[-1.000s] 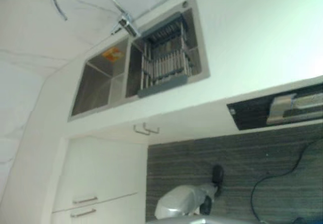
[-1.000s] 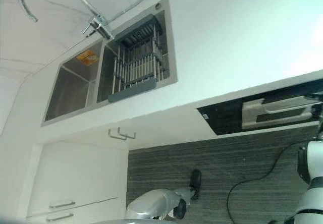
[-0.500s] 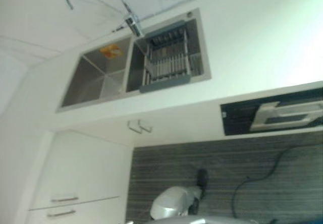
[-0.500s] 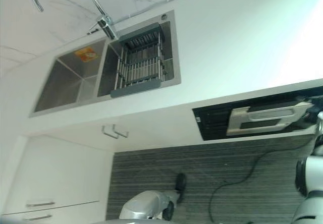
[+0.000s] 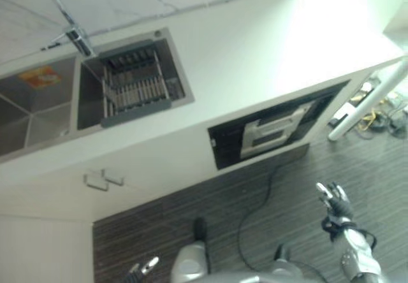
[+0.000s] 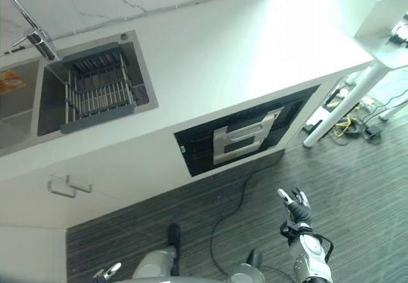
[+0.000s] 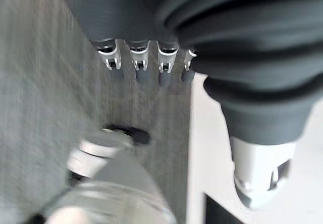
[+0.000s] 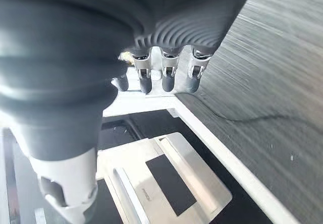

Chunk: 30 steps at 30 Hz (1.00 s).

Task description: Place the dishes in the dishwasher.

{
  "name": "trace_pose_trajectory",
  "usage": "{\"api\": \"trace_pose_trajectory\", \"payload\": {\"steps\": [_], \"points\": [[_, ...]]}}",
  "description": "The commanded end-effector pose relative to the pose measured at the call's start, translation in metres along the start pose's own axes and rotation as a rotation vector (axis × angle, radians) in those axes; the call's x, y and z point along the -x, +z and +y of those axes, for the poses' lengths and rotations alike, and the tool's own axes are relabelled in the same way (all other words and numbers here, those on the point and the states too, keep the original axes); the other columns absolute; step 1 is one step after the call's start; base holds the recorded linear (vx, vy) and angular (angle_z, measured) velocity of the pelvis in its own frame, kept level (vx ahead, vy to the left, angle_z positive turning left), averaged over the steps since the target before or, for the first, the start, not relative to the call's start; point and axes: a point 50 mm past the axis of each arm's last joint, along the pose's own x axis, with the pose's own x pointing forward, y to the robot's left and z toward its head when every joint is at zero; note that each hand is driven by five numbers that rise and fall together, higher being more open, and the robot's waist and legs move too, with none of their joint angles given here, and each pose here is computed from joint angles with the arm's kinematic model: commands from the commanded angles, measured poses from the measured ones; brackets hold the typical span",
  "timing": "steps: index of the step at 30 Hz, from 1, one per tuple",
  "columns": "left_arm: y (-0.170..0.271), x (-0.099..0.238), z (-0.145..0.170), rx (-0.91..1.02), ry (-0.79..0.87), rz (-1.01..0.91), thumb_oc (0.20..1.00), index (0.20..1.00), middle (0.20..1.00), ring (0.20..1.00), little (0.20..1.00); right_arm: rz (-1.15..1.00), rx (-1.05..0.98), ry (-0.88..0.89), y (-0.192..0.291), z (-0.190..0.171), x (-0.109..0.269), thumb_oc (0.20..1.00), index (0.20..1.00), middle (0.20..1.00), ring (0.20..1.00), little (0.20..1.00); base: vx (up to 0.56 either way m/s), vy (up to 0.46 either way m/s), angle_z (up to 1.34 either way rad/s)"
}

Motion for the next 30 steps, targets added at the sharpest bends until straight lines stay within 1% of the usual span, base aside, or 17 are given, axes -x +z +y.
{"api": "trace_pose_trajectory", "payload": {"steps": [1, 2, 4, 5, 6, 7, 8, 9, 10, 11, 13, 15, 18, 23, 25, 27, 30], "points": [[0.022, -0.001, 0.018, -0.004, -0.002, -0.047, 1.000, 1.000, 1.000, 1.000, 1.000, -0.050, 0.037, 0.055, 0.012, 0.007, -0.014, 1.000, 1.000, 1.000, 1.000, 1.000, -0.08, -0.226, 0.04], [0.029, -0.003, 0.018, -0.049, 0.004, -0.049, 1.000, 1.000, 1.000, 1.000, 1.000, 0.049, 0.066, 0.099, -0.019, 0.009, -0.004, 1.000, 1.000, 1.000, 1.000, 1.000, -0.08, -0.206, 0.03], [0.044, -0.011, 0.010, -0.025, -0.046, -0.046, 1.000, 1.000, 1.000, 1.000, 1.000, 0.192, 0.102, 0.152, -0.055, 0.003, 0.009, 1.000, 1.000, 1.000, 1.000, 1.000, -0.08, -0.180, 0.00], [0.045, -0.012, 0.010, -0.027, -0.047, -0.046, 1.000, 1.000, 1.000, 1.000, 1.000, 0.198, 0.099, 0.153, -0.055, 0.003, 0.010, 1.000, 1.000, 1.000, 1.000, 1.000, -0.11, -0.218, 0.00], [0.044, -0.018, -0.002, -0.100, -0.070, 0.016, 1.000, 1.000, 1.000, 1.000, 1.000, 0.343, 0.135, 0.179, -0.080, 0.009, 0.017, 1.000, 1.000, 1.000, 1.000, 1.000, -0.08, -0.149, -0.13], [0.043, -0.019, -0.003, -0.107, -0.070, 0.020, 1.000, 1.000, 1.000, 1.000, 1.000, 0.362, 0.165, 0.185, -0.083, 0.010, 0.018, 1.000, 1.000, 1.000, 1.000, 1.000, -0.09, -0.180, -0.11], [0.043, -0.021, -0.007, -0.121, -0.066, 0.033, 1.000, 1.000, 1.000, 1.000, 1.000, 0.432, 0.299, 0.185, -0.092, 0.009, 0.022, 1.000, 1.000, 1.000, 1.000, 1.000, -0.06, -0.037, -0.19], [0.043, -0.022, -0.011, -0.115, -0.072, 0.033, 1.000, 1.000, 1.000, 1.000, 1.000, 0.479, 0.370, 0.185, -0.098, 0.006, 0.025, 1.000, 1.000, 1.000, 1.000, 1.000, -0.18, 0.017, -0.09], [0.046, -0.026, -0.024, -0.105, -0.120, 0.030, 1.000, 1.000, 1.000, 1.000, 1.000, 0.546, 0.459, 0.171, -0.104, -0.004, 0.029, 1.000, 1.000, 1.000, 1.000, 1.000, -0.26, 0.079, -0.08], [0.048, -0.029, -0.037, -0.116, -0.154, 0.032, 1.000, 1.000, 1.000, 1.000, 1.000, 0.595, 0.482, 0.148, -0.107, -0.009, 0.032, 1.000, 1.000, 1.000, 1.000, 1.000, -0.35, 0.077, 0.01], [0.050, -0.035, -0.063, -0.205, -0.206, 0.039, 1.000, 1.000, 1.000, 1.000, 1.000, 0.718, 0.493, 0.120, -0.119, -0.018, 0.043, 1.000, 1.000, 1.000, 1.000, 1.000, -0.37, -0.026, 0.38], [0.057, -0.042, -0.089, -0.210, -0.236, 0.005, 1.000, 1.000, 1.000, 1.000, 1.000, 0.798, 0.499, 0.147, -0.132, -0.022, 0.056, 1.000, 1.000, 1.000, 1.000, 1.000, -0.38, -0.142, 1.22], [0.057, -0.043, -0.100, -0.210, -0.248, -0.017, 1.000, 1.000, 1.000, 1.000, 1.000, 0.834, 0.443, 0.123, -0.138, -0.020, 0.061, 1.000, 1.000, 1.000, 1.000, 1.000, -0.21, 0.044, 0.98], [0.044, -0.042, -0.084, -0.209, -0.208, 0.037, 1.000, 1.000, 1.000, 1.000, 1.000, 0.787, 0.343, 0.043, -0.141, -0.020, 0.065, 1.000, 1.000, 1.000, 1.000, 1.000, 0.01, 0.217, 0.43], [0.040, -0.041, -0.083, -0.211, -0.214, 0.058, 1.000, 1.000, 1.000, 1.000, 1.000, 0.732, 0.244, 0.017, -0.140, -0.017, 0.064, 1.000, 1.000, 1.000, 1.000, 1.000, 0.02, 0.255, 0.03], [0.037, -0.041, -0.083, -0.223, -0.213, 0.084, 1.000, 1.000, 1.000, 1.000, 1.000, 0.727, 0.211, 0.005, -0.142, -0.014, 0.066, 1.000, 1.000, 1.000, 1.000, 1.000, 0.02, 0.230, 0.23], [0.030, -0.040, -0.078, -0.251, -0.187, 0.136, 1.000, 1.000, 1.000, 1.000, 1.000, 0.785, 0.364, 0.074, -0.153, -0.011, 0.076, 1.000, 1.000, 1.000, 1.000, 1.000, -0.02, 0.177, -0.11]]}}
